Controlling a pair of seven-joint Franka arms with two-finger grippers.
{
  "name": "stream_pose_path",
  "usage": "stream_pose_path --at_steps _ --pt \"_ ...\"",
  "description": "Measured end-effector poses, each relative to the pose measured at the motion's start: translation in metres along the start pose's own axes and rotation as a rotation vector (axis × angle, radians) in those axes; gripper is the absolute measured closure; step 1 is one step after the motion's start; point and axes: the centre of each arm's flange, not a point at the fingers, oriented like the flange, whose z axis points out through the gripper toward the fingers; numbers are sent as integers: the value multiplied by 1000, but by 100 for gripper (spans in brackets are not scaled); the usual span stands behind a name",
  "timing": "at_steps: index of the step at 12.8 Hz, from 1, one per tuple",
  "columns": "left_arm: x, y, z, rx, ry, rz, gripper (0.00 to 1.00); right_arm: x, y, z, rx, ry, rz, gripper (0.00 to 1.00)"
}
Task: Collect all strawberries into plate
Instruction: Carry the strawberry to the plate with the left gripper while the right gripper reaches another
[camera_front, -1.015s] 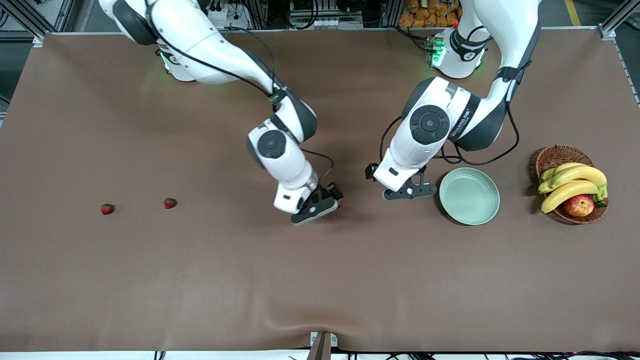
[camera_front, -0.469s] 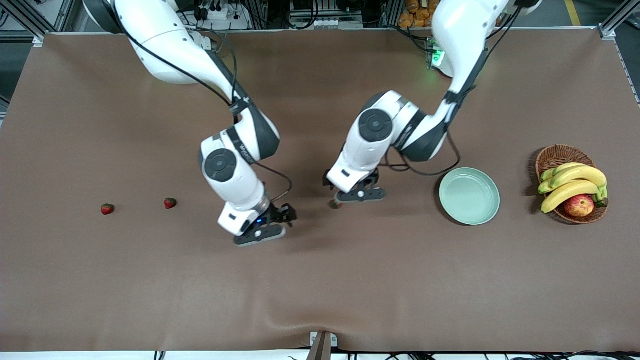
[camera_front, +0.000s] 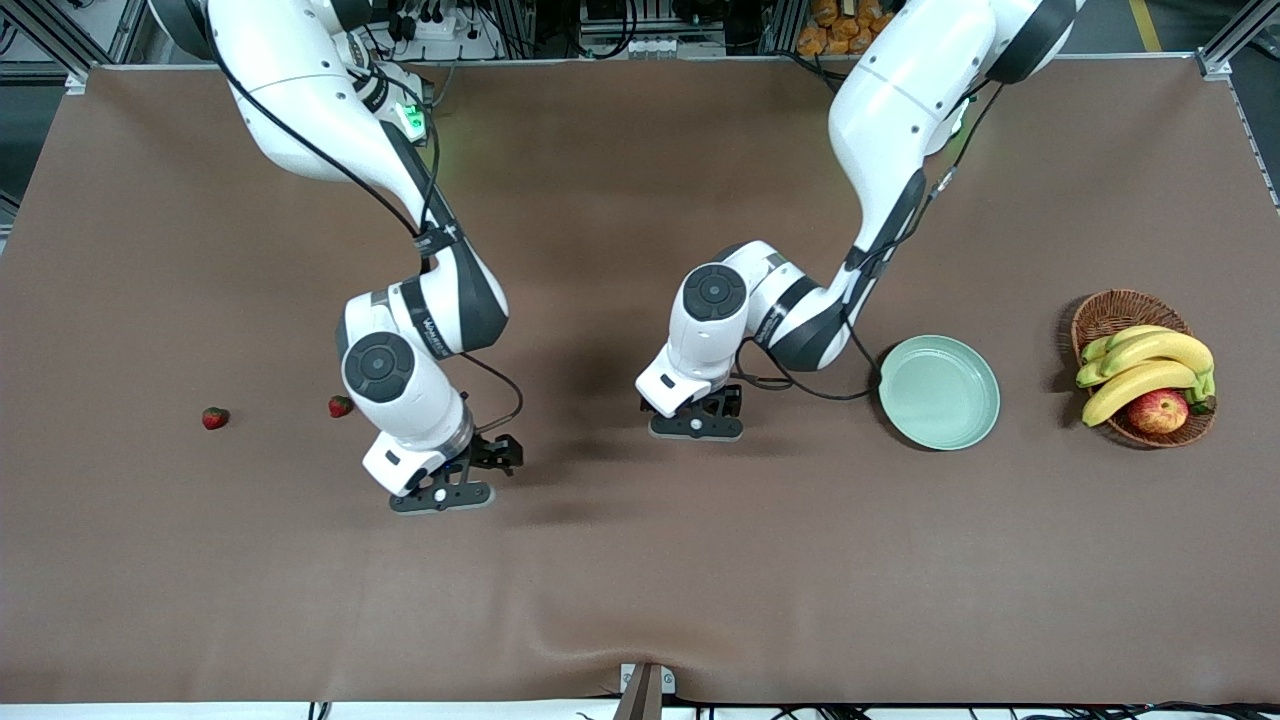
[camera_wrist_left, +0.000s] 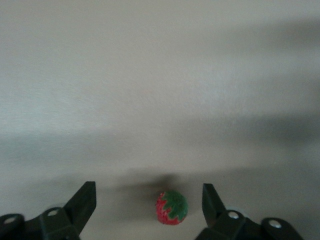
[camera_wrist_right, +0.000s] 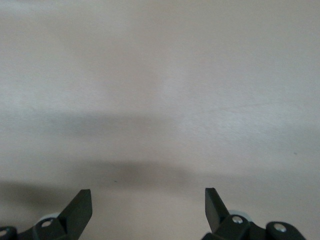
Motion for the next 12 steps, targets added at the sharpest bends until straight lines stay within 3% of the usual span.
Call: stream_pose_path --at_steps 6,8,12 --pt "-22 25 11 1 -13 44 26 -7 42 -20 -53 -85 53 0" --pt "-22 23 14 6 -15 42 42 -11 66 -26 -69 -99 85 0" --pt "-24 20 24 14 -27 40 44 -28 109 -2 -113 -161 142 0"
